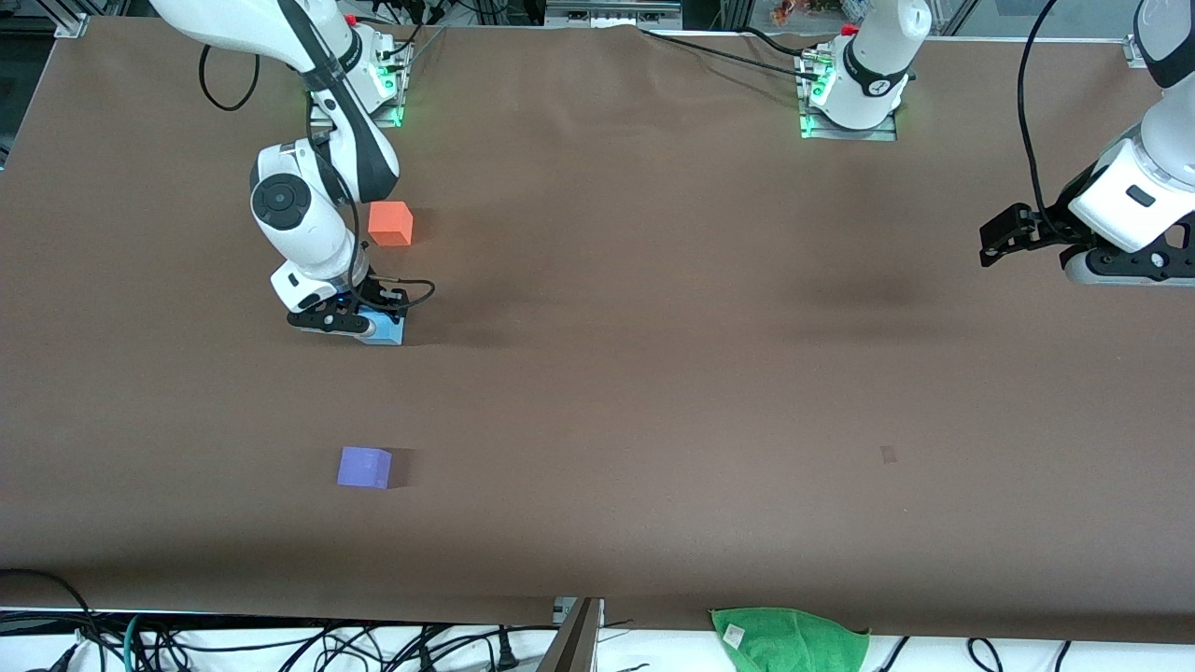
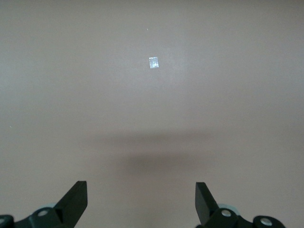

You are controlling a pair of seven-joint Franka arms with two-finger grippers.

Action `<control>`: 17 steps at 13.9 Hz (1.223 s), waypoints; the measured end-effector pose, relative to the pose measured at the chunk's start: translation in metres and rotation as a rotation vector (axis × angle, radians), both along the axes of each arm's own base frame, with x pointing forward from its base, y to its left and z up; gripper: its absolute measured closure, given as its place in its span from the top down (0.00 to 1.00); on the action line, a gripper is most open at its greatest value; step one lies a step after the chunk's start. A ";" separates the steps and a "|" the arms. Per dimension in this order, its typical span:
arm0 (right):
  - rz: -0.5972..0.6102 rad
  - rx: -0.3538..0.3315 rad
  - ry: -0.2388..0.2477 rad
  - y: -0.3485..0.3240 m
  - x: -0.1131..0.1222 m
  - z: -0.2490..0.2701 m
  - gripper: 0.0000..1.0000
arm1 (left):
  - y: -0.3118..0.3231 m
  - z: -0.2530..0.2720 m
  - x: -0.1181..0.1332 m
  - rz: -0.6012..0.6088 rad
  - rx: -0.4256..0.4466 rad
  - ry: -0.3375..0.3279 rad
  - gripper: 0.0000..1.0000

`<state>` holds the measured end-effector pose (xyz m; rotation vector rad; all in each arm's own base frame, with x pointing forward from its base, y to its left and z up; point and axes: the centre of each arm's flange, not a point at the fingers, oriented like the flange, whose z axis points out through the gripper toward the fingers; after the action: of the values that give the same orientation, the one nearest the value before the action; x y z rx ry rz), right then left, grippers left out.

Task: Place blue block between orange and purple blocks
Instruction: 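Carry the blue cube with the right gripper beside the orange cube, then open the right gripper to set the blue cube down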

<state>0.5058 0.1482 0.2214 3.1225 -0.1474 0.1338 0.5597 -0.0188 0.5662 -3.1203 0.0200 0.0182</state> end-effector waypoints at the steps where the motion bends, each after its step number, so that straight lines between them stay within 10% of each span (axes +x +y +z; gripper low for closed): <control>1: 0.004 0.002 -0.007 -0.001 -0.002 -0.004 0.59 | 0.000 0.000 0.000 0.000 0.000 0.000 1.00; 7: 0.012 0.009 -0.030 -0.002 -0.007 -0.020 0.59 | 0.000 0.000 0.000 0.000 0.000 0.003 1.00; 12: 0.035 0.010 -0.041 -0.002 -0.007 -0.020 0.99 | -0.001 0.000 0.000 -0.002 0.000 0.004 1.00; 17: 0.078 -0.007 -0.019 -0.004 0.014 0.021 1.00 | -0.001 0.000 0.000 -0.002 0.000 0.004 1.00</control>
<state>0.5195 0.1441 0.2420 3.1219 -0.0247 0.1644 0.5593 -0.0199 0.5659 -3.1201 0.0231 0.0242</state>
